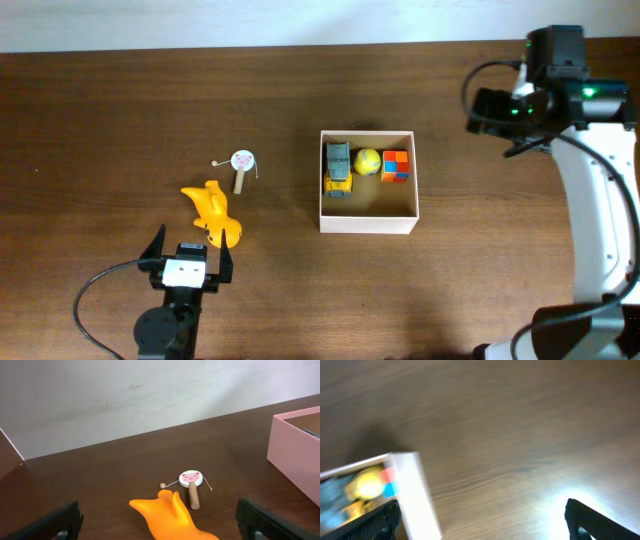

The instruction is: Pack container

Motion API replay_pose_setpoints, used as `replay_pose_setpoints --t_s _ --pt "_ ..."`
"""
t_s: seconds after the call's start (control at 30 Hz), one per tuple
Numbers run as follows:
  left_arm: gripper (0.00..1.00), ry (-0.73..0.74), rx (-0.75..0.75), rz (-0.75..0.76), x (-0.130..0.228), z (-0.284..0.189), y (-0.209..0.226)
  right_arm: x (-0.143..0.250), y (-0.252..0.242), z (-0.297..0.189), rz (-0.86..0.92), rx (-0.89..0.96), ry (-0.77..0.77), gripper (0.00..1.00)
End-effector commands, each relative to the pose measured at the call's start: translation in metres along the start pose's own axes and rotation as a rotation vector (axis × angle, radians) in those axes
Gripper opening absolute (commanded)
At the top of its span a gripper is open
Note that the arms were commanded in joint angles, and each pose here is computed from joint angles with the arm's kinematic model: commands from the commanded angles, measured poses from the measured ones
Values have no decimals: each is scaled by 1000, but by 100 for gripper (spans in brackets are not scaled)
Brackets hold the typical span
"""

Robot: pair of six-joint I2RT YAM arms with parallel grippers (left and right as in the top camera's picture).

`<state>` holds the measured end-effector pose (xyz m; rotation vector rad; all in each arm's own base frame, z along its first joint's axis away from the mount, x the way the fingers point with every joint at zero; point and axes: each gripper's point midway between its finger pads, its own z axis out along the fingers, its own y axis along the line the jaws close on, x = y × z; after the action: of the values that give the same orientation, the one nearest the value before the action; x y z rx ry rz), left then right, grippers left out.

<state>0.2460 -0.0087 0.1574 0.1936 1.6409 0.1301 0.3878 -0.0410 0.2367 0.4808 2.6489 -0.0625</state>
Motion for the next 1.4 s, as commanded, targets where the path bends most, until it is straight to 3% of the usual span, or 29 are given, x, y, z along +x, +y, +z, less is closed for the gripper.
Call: replay_pose_setpoints --t_s 0.0,0.2,0.37,0.47,0.63,0.87,1.07,1.33,1.37 --pt "99 -2 10 13 1 0 -2 5 -34 24 97 136 36 99" --pt "99 -3 13 12 1 0 -2 39 -58 66 136 185 152 99" --pt "99 -207 88 -113 -49 -6 -10 66 -59 83 129 187 227 99" --pt "99 -204 57 -115 -63 -8 -1 74 -59 87 127 184 250 99" --pt "99 138 71 -137 -73 11 11 78 -47 88 138 117 273 99" --pt "99 499 157 -171 -84 61 10 79 -40 89 144 76 282 99" --pt "99 798 341 -260 -34 76 -26 80 -40 88 143 77 286 99" --pt "99 1049 404 -321 41 88 -48 80 -40 88 144 77 286 99" --pt "92 1082 402 -335 50 89 -50 80 -40 88 143 77 286 99"
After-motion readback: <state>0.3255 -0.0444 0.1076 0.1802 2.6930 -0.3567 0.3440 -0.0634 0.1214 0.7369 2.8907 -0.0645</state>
